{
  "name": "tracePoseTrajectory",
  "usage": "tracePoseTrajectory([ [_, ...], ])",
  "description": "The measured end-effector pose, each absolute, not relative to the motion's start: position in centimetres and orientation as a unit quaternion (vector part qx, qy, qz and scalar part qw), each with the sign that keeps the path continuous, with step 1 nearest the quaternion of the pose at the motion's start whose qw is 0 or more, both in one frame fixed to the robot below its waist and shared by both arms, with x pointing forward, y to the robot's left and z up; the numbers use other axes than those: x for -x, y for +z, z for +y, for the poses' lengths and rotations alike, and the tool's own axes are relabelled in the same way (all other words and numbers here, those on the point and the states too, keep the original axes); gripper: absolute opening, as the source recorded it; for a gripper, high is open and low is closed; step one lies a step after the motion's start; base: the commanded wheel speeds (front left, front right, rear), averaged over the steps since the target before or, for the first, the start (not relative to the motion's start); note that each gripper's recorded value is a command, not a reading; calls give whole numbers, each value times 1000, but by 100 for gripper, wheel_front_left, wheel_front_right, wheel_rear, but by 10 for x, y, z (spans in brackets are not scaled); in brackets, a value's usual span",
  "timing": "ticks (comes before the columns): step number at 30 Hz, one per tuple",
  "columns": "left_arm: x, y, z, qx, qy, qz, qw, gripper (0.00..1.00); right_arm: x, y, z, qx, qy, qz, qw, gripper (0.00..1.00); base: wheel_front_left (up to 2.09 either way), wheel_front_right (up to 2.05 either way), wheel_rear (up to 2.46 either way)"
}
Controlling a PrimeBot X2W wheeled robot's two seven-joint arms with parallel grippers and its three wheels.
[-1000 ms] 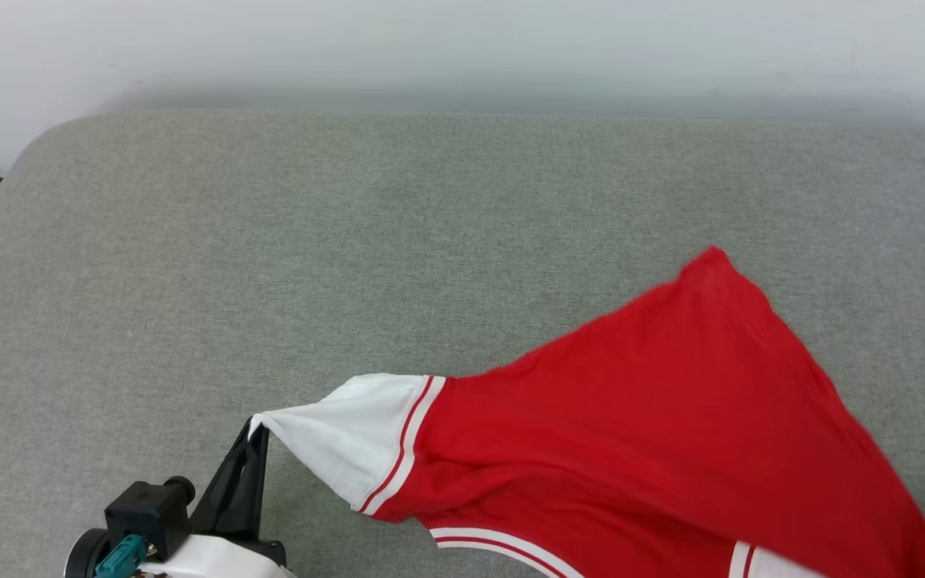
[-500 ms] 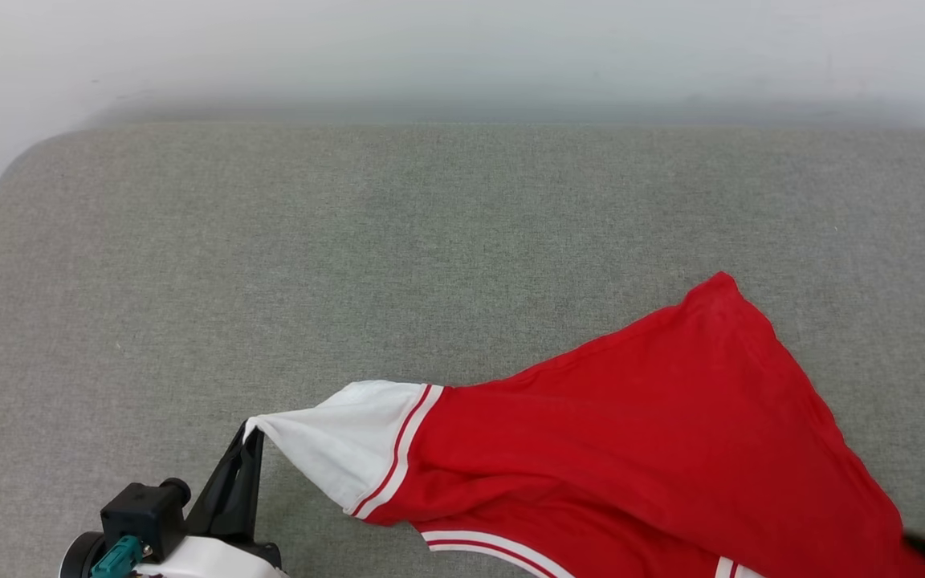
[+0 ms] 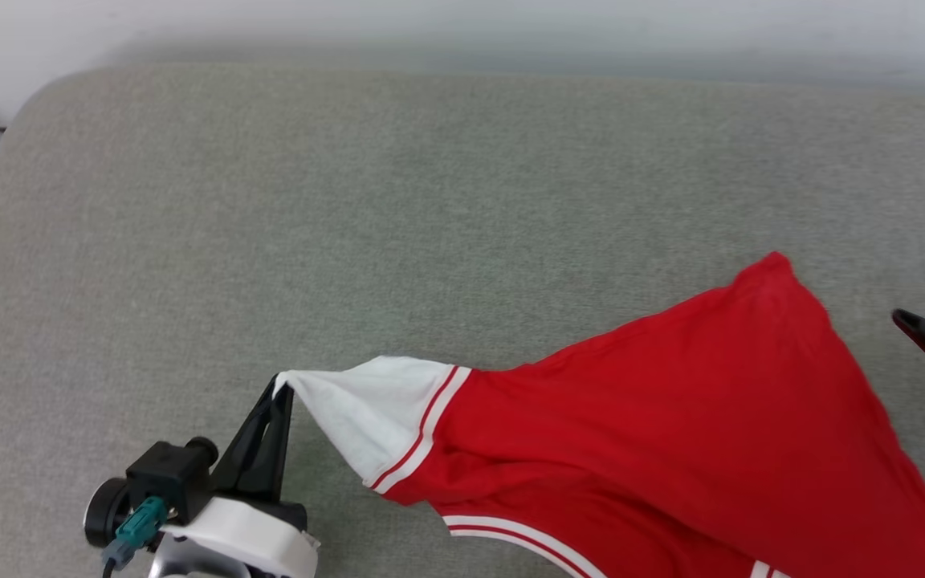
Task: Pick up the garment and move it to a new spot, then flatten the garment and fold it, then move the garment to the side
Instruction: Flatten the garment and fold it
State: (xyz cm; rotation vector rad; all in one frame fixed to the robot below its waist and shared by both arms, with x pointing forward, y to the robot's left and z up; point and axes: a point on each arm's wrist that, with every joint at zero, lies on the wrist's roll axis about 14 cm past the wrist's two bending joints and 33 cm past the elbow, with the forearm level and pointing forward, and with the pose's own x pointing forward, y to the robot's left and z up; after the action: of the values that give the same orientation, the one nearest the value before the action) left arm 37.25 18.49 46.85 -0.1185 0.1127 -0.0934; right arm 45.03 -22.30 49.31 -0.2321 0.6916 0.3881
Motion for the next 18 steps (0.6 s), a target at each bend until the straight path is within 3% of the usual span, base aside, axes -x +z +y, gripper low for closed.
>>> tracePoseTrajectory([
  [9, -380, 459, 188, 60, -39, 65, 995, 0, -485, 441, -184, 152, 212, 455, 851, 100, 0, 0, 0],
  [18, -388, 448, 192, 56, -34, 76, 995, 0, -514, 389, -167, 153, 204, 504, 825, 100, 0, 0, 0],
])
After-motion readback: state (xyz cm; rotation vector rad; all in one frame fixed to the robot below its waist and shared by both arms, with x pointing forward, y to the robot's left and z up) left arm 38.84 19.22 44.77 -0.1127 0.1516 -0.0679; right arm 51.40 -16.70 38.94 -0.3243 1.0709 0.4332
